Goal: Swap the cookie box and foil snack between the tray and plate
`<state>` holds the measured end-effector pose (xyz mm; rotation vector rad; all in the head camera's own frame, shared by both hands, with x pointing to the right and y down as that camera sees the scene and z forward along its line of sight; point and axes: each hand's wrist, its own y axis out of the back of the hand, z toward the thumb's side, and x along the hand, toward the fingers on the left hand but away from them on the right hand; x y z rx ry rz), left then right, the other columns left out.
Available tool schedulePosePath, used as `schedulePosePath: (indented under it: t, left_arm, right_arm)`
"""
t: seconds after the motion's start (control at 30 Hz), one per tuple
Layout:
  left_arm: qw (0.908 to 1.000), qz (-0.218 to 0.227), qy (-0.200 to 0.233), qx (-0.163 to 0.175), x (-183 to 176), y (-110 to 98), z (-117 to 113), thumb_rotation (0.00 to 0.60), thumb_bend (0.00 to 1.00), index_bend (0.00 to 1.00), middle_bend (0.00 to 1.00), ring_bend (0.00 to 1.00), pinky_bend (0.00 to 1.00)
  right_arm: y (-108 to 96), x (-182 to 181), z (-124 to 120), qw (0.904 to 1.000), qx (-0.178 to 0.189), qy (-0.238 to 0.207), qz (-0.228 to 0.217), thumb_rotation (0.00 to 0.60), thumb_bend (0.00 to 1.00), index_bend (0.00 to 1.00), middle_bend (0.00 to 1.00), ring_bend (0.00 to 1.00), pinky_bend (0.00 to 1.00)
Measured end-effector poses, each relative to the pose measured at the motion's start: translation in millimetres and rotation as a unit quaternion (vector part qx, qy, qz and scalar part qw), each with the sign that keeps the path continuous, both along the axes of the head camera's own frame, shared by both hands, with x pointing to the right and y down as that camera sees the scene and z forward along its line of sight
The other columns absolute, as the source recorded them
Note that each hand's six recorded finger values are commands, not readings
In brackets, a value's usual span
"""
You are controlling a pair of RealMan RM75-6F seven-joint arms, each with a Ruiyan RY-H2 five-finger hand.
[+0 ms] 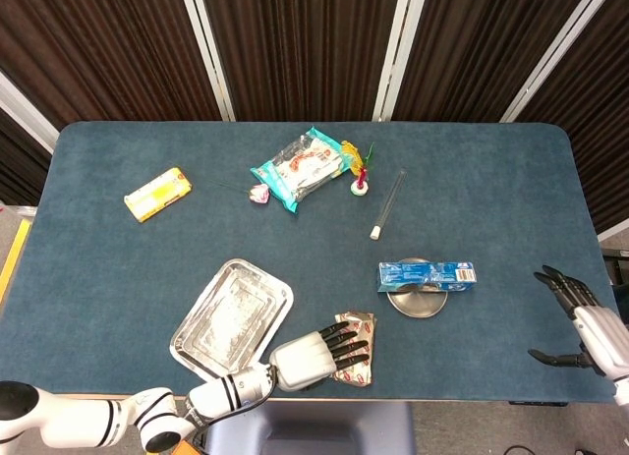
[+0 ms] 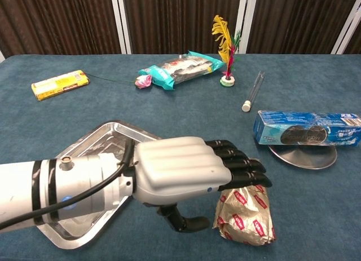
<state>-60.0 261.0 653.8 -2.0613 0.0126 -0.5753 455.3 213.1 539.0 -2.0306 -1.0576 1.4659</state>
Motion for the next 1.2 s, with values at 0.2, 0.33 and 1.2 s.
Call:
schedulePosePath:
  t: [0.2, 0.33, 1.2]
  left_arm:
    - [1.0000, 0.006, -0.004, 0.003, 13.4, -0.3, 5.8, 0.600, 0.41, 0.00, 0.00, 0.00, 0.02]
    - [0.9999, 0.008, -0.009, -0.005, 21.7, 1.3, 13.3, 0.600, 0.41, 0.00, 0.00, 0.00, 0.02]
    - [0.9987, 0.012, -0.022, 0.044, 32.9, -1.2, 42.9, 0.600, 0.43, 0.52, 0.62, 0.52, 0.76]
  right_arm:
    - [-1.9, -1.4, 5.4, 1.0000, -0.008, 0.004, 0.002, 0.600, 0.18, 0.00, 0.00, 0.00, 0.00]
    - [-3.6, 0.6, 5.1, 0.9999, -0.006, 0.005, 0.007, 0.600, 0.18, 0.00, 0.00, 0.00, 0.00]
    - [-6.9, 4.0, 7.7, 0.9998, -0.012, 0.009, 0.014, 0.600, 0.18, 0.00, 0.00, 0.00, 0.00]
